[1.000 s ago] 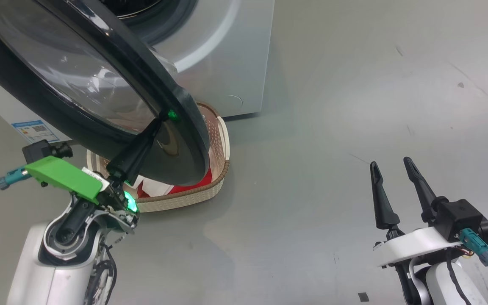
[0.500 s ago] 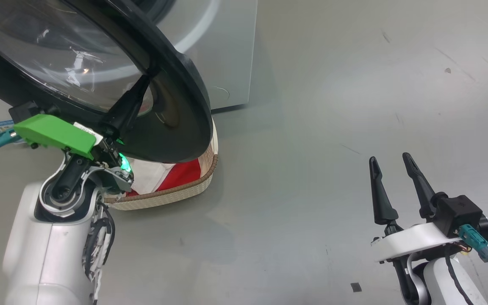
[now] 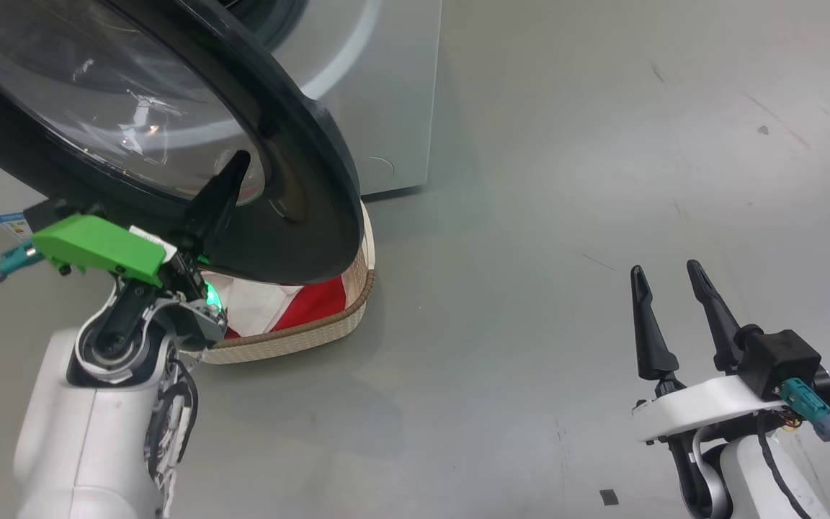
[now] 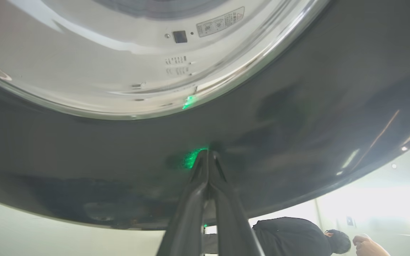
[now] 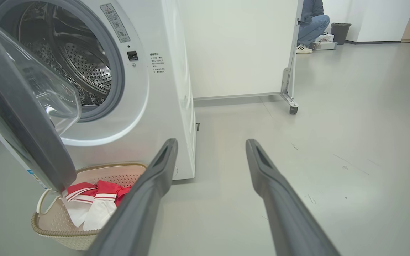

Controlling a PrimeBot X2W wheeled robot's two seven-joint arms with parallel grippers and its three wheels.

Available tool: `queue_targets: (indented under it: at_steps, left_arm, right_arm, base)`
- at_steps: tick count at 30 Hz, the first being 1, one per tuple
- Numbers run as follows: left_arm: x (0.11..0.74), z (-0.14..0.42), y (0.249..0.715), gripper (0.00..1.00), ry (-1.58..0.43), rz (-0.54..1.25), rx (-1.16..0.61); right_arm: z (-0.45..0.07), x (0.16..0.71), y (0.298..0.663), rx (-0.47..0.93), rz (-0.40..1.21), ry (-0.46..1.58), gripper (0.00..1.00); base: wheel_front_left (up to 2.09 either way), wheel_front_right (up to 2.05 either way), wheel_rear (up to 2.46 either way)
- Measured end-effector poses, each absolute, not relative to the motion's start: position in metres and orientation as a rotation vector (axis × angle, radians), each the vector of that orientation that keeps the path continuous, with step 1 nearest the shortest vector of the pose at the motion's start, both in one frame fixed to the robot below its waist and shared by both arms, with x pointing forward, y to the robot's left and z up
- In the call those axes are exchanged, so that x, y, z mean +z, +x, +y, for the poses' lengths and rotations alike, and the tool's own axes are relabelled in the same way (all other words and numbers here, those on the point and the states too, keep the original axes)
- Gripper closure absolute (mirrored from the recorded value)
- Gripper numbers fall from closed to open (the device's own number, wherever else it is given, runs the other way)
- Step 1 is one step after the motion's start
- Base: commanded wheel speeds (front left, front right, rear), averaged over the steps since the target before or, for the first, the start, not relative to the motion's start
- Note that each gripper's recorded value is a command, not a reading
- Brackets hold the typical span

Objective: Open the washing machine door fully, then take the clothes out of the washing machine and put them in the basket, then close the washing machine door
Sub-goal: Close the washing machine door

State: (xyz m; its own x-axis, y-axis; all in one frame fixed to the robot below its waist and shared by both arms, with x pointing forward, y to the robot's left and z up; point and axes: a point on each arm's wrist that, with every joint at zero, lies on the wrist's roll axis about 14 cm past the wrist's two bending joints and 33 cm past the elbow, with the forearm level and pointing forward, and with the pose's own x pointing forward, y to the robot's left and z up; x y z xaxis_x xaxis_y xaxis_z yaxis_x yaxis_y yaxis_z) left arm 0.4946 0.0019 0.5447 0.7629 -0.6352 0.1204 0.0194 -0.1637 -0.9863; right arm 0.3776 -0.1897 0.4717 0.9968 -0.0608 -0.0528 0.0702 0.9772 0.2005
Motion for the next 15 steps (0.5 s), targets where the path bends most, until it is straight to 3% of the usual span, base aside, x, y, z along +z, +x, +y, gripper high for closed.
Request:
queue_targets:
  at_steps: [11,12,13,14,15]
  left_arm:
    - [0.521,0.051,0.476,1.0,-1.66,0.428,-0.469]
    - [0.523,0.061,0.474,0.74,-1.668,0.391,-0.446]
    - [0.525,0.065,0.472,0.74,-1.666,0.379,-0.442]
    - [0.526,0.068,0.47,0.51,-1.66,0.366,-0.434]
    - [0.526,0.073,0.469,0.04,-1.656,0.35,-0.419]
  right_arm:
    - [-0.186,0.48,0.379,-0.053,0.018,0.21,0.0]
    - [-0.186,0.481,0.378,-0.053,0.014,0.21,0.0]
    - [-0.187,0.481,0.377,-0.058,0.014,0.209,0.0]
    - [-0.187,0.482,0.377,-0.059,0.011,0.209,0.0]
    - [-0.187,0.483,0.376,-0.059,0.01,0.208,0.0]
  base:
    - [0.0,0.0,0.0]
    - [0.0,0.0,0.0]
    - [0.0,0.0,0.0]
    - [0.0,0.0,0.0]
    - [0.0,0.0,0.0]
